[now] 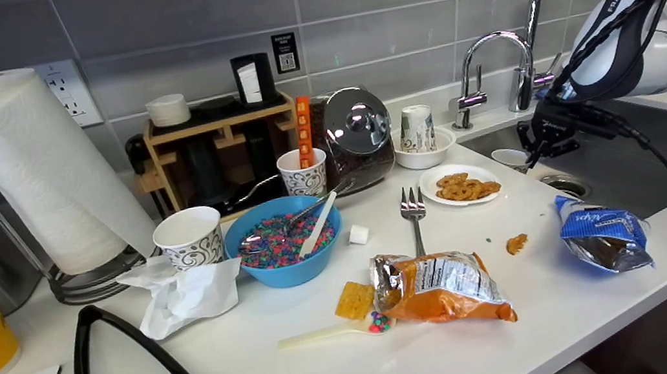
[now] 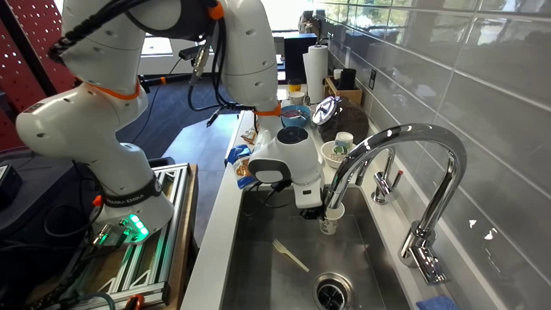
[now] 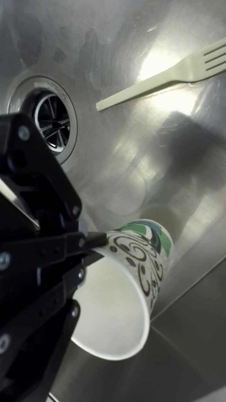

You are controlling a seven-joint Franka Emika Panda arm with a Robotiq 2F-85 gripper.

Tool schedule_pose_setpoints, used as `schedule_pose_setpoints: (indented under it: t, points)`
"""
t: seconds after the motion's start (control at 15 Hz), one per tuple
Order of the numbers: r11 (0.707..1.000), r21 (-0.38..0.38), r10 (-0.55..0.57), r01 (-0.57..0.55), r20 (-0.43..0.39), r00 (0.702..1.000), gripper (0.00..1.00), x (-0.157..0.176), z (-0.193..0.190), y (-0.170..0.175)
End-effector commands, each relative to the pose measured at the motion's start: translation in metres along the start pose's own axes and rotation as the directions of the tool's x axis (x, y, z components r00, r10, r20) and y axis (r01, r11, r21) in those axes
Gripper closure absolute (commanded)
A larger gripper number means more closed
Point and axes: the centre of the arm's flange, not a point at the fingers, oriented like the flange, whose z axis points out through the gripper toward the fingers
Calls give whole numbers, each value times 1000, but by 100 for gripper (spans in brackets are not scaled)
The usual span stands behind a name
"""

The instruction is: Put the coffee cup on the right in the sink.

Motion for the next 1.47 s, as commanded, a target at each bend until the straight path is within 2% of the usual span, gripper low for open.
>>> schedule_pose_setpoints:
  t: [0.0, 0.47, 0.53, 0.6, 0.67, 0.73, 1.13, 1.27, 1.4]
  points:
    - [999, 32, -38, 39, -35, 999, 99, 4, 19, -6]
    - [995, 13, -97, 98, -35, 995, 99, 4, 33, -4]
    - [995, 15, -102, 103, -36, 994, 96, 4, 34, -4]
    - [993, 21, -117, 118, -40, 992, 71, 4, 34, -5]
    - [992, 19, -122, 123, -27, 992, 70, 2, 34, -5]
    - [991, 18, -131, 131, -29, 991, 65, 1, 31, -6]
    - [984, 36, -174, 174, -17, 985, 19, -16, -8, -20]
    - [983, 31, -177, 179, -49, 983, 4, -15, -30, -18]
    - [985, 13, -168, 170, -82, 982, 0, -8, -49, -10]
